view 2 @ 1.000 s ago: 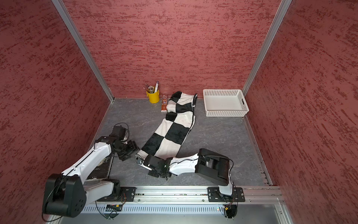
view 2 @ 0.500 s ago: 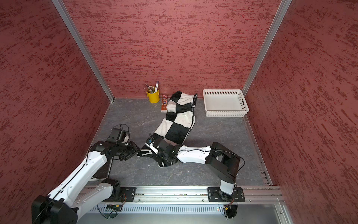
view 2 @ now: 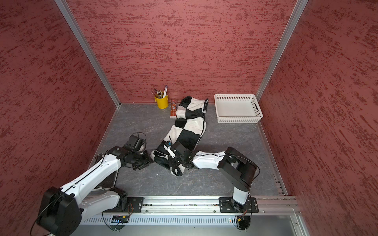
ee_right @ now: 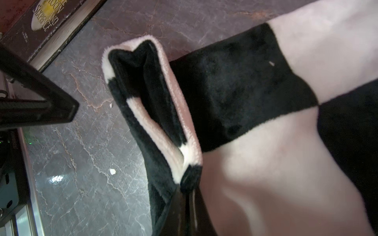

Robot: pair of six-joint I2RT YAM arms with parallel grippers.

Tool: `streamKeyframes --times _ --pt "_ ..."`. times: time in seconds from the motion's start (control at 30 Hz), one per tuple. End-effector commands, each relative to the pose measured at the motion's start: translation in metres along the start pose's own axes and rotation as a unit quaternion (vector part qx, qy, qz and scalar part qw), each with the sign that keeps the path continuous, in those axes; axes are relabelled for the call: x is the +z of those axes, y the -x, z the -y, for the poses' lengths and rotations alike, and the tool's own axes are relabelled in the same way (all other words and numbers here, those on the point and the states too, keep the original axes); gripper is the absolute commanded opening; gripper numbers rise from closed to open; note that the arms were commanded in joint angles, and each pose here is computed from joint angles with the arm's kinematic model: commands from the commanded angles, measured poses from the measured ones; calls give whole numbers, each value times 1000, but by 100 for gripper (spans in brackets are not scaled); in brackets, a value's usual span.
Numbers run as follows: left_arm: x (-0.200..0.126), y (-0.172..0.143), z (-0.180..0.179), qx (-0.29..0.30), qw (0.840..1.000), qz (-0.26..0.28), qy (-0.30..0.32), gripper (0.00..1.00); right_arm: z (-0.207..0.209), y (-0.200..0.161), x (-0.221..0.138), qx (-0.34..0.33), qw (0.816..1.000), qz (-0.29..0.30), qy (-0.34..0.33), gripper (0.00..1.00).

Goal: Roll up the pillowcase
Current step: Roll the pillowcase at the center of the board.

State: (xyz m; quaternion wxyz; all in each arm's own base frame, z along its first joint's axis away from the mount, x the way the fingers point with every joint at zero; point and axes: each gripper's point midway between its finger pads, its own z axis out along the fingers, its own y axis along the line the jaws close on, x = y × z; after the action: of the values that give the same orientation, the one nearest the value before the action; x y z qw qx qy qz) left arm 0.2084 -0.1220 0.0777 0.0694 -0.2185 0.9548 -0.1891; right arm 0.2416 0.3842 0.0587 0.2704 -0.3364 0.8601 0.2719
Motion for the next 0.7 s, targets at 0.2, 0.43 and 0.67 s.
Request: streamKeyframes --times 0.2,0.43,0.67 --pt "24 48 48 34 998 24 -37 28 17 9 -4 36 999 19 -2 0" --pt "54 55 43 26 999 7 -18 24 16 14 -10 25 1000 9 -7 26" --pt "60 55 38 6 1000 4 -1 21 2 9 -45 -62 995 -40 -65 62"
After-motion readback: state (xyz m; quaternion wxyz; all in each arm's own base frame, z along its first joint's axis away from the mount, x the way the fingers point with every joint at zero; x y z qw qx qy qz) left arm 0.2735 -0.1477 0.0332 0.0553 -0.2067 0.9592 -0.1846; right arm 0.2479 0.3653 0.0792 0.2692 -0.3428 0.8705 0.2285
